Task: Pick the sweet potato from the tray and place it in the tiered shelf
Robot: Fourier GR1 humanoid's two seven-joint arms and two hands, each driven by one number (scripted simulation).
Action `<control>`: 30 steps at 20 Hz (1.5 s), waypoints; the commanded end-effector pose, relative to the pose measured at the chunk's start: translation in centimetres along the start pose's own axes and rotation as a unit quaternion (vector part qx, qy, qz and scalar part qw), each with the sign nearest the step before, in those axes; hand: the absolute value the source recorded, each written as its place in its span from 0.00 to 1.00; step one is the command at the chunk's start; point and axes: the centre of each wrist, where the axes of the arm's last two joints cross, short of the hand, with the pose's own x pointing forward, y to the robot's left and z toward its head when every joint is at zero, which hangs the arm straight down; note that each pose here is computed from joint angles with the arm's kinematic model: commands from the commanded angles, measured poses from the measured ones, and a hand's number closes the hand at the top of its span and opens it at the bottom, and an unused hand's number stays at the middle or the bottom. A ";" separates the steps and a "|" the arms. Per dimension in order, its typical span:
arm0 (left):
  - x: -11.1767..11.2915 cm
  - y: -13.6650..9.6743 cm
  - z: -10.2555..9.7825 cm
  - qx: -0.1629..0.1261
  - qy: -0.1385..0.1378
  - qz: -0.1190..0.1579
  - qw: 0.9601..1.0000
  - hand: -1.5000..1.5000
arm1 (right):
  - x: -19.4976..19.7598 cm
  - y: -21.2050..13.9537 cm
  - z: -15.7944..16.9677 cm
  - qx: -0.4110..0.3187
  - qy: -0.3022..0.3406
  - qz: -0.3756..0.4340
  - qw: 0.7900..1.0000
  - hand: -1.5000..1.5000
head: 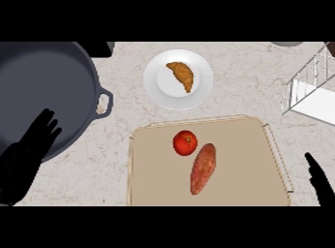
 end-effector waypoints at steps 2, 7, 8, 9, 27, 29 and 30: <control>-3.7 -0.2 -1.4 0.008 0.089 -0.003 0.996 0.50 | 2.4 1.8 -0.4 0.008 0.059 0.031 0.998 0.00; -4.0 -0.3 -1.4 0.011 0.096 0.002 0.995 0.50 | 3.6 4.6 -0.1 0.026 0.077 0.067 0.994 0.00; -3.5 -0.4 -1.7 0.011 0.091 -0.006 0.996 0.50 | 4.2 4.7 -0.7 0.023 0.079 0.082 0.993 0.00; -4.6 -0.4 -1.3 0.011 0.095 -0.002 0.995 0.50 | 3.8 5.3 -0.8 0.027 0.096 0.087 0.991 0.00; -5.0 -0.4 -1.6 0.027 0.103 0.005 0.994 0.50 | 5.8 12.7 -1.8 -0.001 0.138 0.142 0.980 0.00; -4.5 -0.2 -1.7 0.027 0.103 0.010 0.994 0.50 | 5.5 13.2 -2.1 -0.009 0.147 0.146 0.978 0.00; -4.6 -0.2 -1.7 0.026 0.093 0.000 0.995 0.50 | 6.1 13.7 -3.3 -0.025 0.143 0.147 0.979 0.00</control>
